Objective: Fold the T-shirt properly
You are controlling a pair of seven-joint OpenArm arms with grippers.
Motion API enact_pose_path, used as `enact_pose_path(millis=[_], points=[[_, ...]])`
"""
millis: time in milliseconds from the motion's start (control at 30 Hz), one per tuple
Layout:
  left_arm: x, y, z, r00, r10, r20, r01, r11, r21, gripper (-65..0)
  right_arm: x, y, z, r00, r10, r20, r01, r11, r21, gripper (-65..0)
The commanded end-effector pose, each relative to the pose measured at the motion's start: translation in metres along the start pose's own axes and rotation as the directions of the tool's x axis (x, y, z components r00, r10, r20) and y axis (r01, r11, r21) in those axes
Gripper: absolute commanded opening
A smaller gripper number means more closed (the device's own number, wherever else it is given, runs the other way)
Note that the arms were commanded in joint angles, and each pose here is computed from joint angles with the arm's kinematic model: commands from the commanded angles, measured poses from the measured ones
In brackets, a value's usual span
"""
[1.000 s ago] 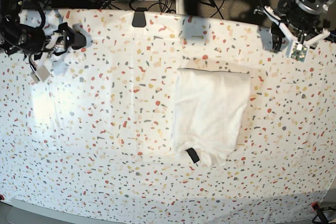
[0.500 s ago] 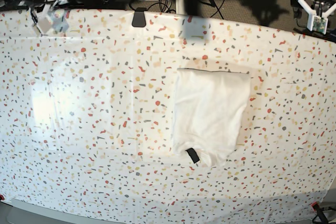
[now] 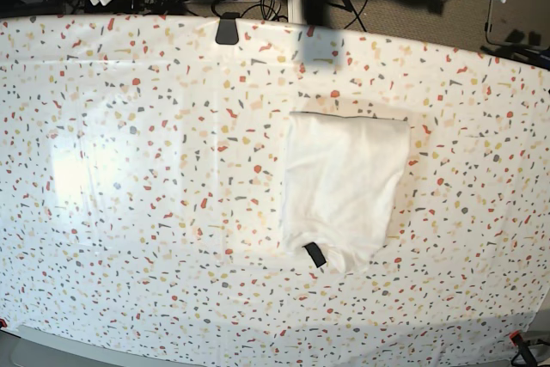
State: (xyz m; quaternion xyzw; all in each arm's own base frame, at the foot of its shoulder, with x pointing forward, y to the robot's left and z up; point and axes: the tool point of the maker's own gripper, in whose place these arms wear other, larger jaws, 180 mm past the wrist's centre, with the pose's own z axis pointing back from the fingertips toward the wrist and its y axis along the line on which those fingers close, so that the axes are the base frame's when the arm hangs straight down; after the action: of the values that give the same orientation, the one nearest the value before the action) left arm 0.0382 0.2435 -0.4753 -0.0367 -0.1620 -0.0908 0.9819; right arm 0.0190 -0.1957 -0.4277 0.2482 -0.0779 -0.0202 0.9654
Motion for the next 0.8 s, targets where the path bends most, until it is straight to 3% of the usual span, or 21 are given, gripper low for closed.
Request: enact_pose_path(millis=[0,167,300,400,467,600,767], points=[[0.003,0.002,-0.007,1.0,0.009,0.012,-0.009,1.0,-0.026,-45.0,-0.007,-0.006,-0.002,1.0,0.005,-0.022,-0.005,1.0,-0.014,-17.5],[-0.022,0.009,-0.058,0.99,0.135,-0.041,-0.138,0.988,-0.076,-45.0,-0.04,-0.034,-0.042,0.985,-0.036,-0.167,0.03,0.999,-0.037,-17.5],[-0.055,0.009,-0.086,0.965,0.243,-0.098,-0.251,0.965,-0.076,-45.0,-0.054,-0.045,-0.076,0.964,-0.124,-0.234,0.126,0.992,-0.006,-17.5],[-0.068,0.008,-0.099,0.948,0.309,-0.08,-0.315,0.947,-0.068,-45.0,-0.054,-0.052,-0.1,0.95,-0.195,-0.243,0.201,0.98,0.001,-17.5],[-0.069,0.009,-0.106,0.946,0.321,-0.055,-0.324,0.944,-0.059,-45.0,-0.051,-0.057,-0.113,0.944,-0.228,-0.239,0.233,0.972,-0.005,-17.5],[-0.077,-0.001,-0.117,0.948,0.297,-0.112,-0.305,0.95,-0.063,-45.0,-0.042,-0.074,-0.128,0.943,-0.191,-0.273,0.18,0.982,-0.063,-17.5],[-0.076,-0.01,-0.119,0.944,0.308,-0.114,-0.317,0.946,-0.073,-45.0,-0.018,-0.076,-0.134,0.953,-0.175,-0.248,0.165,0.984,-0.062,-17.5]])
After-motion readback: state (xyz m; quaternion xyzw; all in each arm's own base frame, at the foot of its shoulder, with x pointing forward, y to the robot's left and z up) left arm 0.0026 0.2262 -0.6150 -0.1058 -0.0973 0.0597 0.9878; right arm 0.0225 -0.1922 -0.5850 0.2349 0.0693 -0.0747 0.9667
